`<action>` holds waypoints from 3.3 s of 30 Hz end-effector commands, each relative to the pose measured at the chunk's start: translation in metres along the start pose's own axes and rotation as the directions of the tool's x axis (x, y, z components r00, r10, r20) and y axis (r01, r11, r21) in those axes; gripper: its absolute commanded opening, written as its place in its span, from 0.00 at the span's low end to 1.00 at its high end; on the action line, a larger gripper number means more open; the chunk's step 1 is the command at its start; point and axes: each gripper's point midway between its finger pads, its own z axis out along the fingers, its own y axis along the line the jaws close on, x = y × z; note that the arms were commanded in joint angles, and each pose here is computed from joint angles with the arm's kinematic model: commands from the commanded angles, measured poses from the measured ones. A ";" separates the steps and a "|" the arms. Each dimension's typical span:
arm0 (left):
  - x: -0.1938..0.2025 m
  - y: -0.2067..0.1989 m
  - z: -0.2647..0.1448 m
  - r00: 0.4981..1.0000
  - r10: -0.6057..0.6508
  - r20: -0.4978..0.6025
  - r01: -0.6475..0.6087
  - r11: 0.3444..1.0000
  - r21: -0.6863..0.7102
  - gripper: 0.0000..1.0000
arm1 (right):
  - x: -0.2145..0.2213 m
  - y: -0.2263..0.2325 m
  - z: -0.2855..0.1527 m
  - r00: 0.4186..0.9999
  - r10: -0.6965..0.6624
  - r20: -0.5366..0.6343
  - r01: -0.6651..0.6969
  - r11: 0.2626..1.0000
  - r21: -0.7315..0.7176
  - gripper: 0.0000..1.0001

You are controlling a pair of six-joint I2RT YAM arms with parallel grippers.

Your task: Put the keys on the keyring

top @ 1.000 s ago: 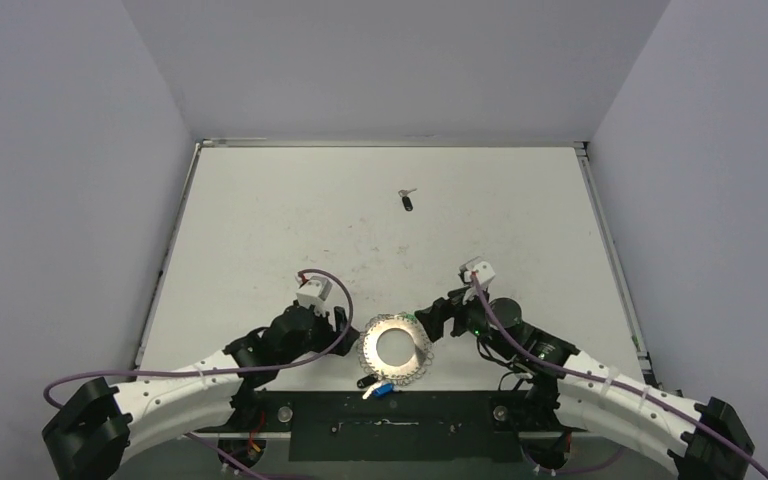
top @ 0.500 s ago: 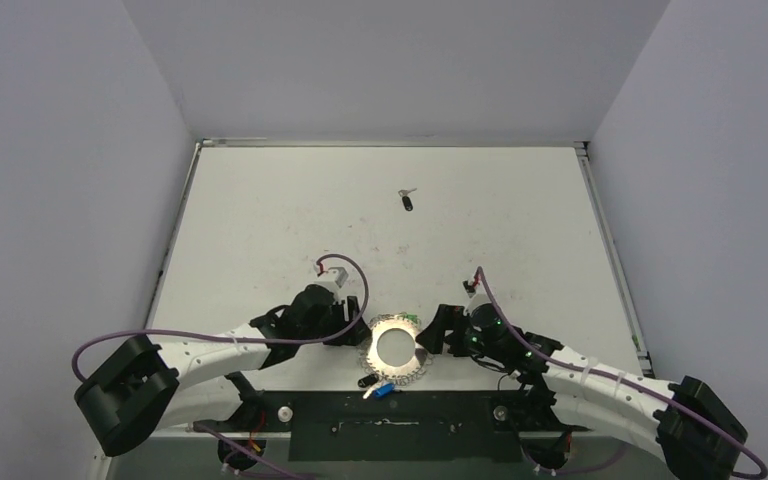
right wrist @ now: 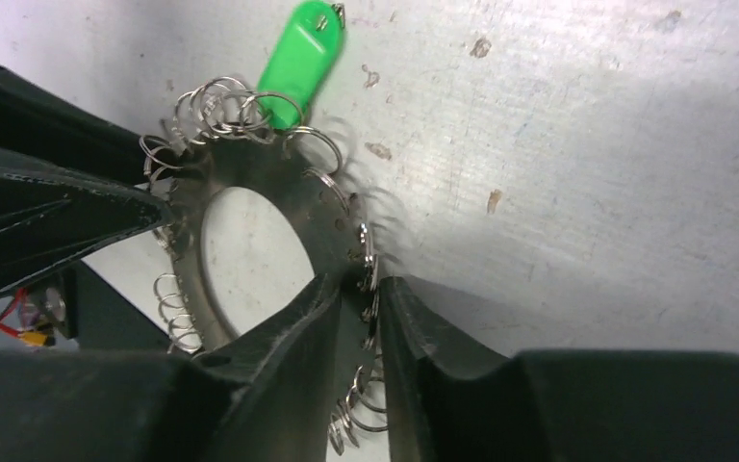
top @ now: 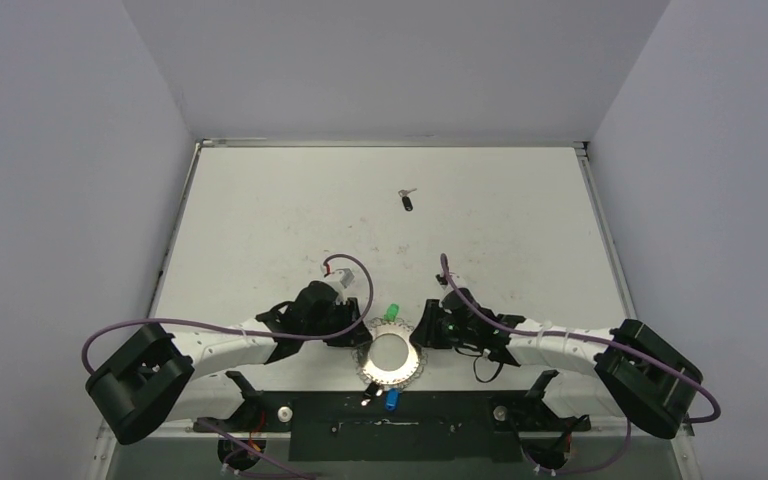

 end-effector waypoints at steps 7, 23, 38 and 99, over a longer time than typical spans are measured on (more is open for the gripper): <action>0.011 0.000 -0.012 0.999 -0.025 -0.038 0.025 1.000 0.003 0.30 | -0.083 0.014 0.010 0.987 -0.145 0.070 0.141 0.988 0.064 0.08; 0.011 0.013 -0.031 0.999 -0.031 0.030 0.032 0.998 -0.055 0.56 | -0.125 0.027 0.026 0.959 -0.283 -0.022 0.283 0.958 0.034 0.73; 0.007 0.009 -0.033 0.994 -0.053 0.093 0.052 0.999 0.015 0.54 | -0.034 -0.004 -0.009 0.984 -0.111 -0.143 0.109 0.994 -0.020 0.58; -0.003 -0.045 -0.041 0.982 -0.186 0.037 0.174 0.962 0.211 0.19 | -0.008 0.056 0.028 0.989 -0.012 -0.145 -0.020 0.975 -0.219 0.20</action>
